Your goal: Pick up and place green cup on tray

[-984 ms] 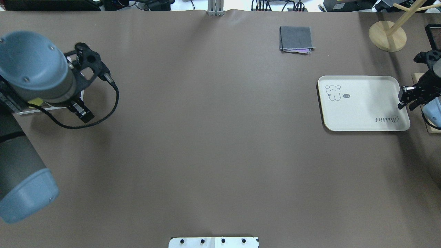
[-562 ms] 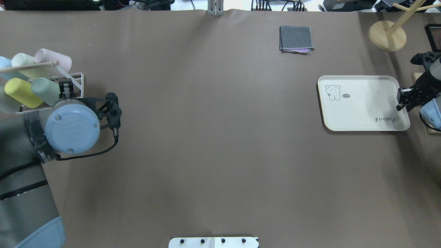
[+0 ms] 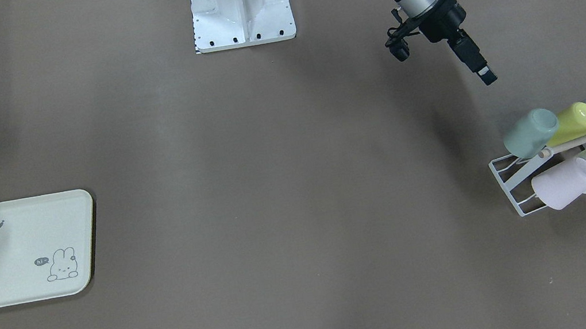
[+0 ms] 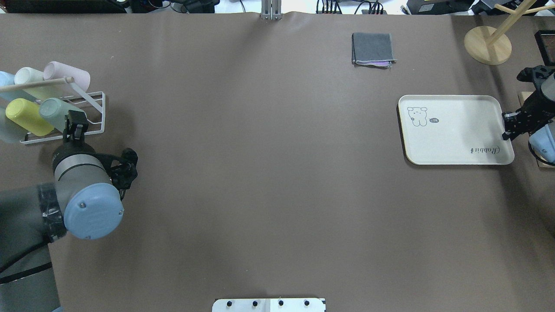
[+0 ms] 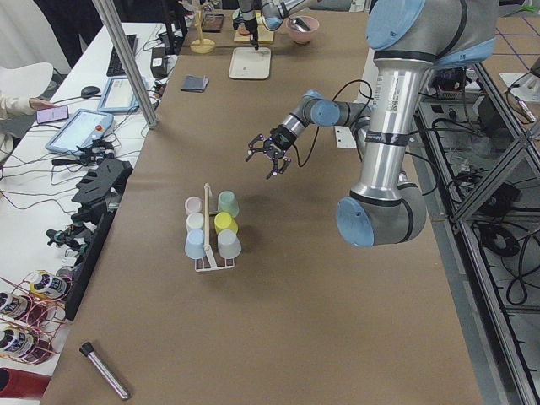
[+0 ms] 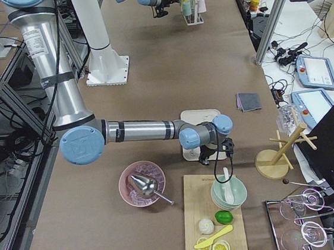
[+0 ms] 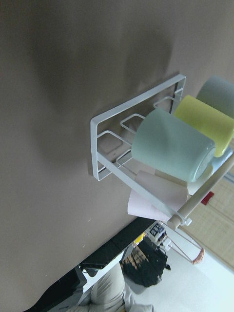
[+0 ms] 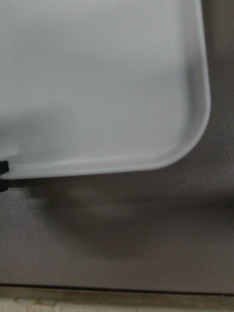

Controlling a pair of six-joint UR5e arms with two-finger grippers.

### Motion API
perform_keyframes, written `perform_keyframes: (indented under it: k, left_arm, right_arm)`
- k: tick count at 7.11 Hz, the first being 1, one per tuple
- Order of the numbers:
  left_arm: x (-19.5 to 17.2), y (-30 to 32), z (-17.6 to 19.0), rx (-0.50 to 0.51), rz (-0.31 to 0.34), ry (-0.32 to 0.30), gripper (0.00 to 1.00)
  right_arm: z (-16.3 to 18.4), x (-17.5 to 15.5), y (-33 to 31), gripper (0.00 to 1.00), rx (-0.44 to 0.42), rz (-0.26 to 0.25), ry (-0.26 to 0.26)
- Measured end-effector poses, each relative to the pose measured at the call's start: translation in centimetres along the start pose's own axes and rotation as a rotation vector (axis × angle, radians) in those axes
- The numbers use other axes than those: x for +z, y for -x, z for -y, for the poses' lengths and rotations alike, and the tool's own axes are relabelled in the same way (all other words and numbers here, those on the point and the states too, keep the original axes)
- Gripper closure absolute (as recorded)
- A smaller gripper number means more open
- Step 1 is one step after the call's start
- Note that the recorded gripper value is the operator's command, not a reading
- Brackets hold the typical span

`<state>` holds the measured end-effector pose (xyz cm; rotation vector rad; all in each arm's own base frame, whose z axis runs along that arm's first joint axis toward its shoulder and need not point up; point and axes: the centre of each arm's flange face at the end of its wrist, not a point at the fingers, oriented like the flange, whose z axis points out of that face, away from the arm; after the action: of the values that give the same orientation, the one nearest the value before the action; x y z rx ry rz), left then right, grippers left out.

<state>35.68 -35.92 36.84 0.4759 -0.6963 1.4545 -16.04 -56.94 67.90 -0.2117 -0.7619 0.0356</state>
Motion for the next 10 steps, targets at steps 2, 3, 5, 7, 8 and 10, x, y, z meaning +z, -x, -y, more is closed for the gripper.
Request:
perform_keyframes:
  k: [2,3,5,7,8,10]
  left_arm:
    - [2.2,-1.7,1.5,0.21,0.091,0.101,0.02]
    - [3.3,-2.9,2.8,0.272,0.101,0.131,0.02]
    - [5.2,-5.2,5.0,0.359,0.126,0.185,0.02]
    - [6.9,-6.9,6.5,0.423,0.15,0.231,0.02]
    - [7.6,-7.7,7.1,0.448,0.156,0.25,0.02]
    - [8.9,-8.5,7.4,0.486,0.195,0.291,0.02]
  right_arm:
    - [0.0,-0.6,0.2,1.0,-0.003,0.009,-0.01]
    - [0.0,-1.8,0.2,1.0,-0.006,0.028,-0.025]
    - [-1.8,-4.6,0.2,1.0,-0.018,0.108,-0.047]
    - [-4.3,-7.3,0.8,1.0,-0.042,0.186,-0.062]
    - [-5.9,-8.7,1.4,1.0,-0.059,0.216,-0.072]
    - [-8.6,-10.7,2.6,1.0,-0.09,0.246,-0.094]
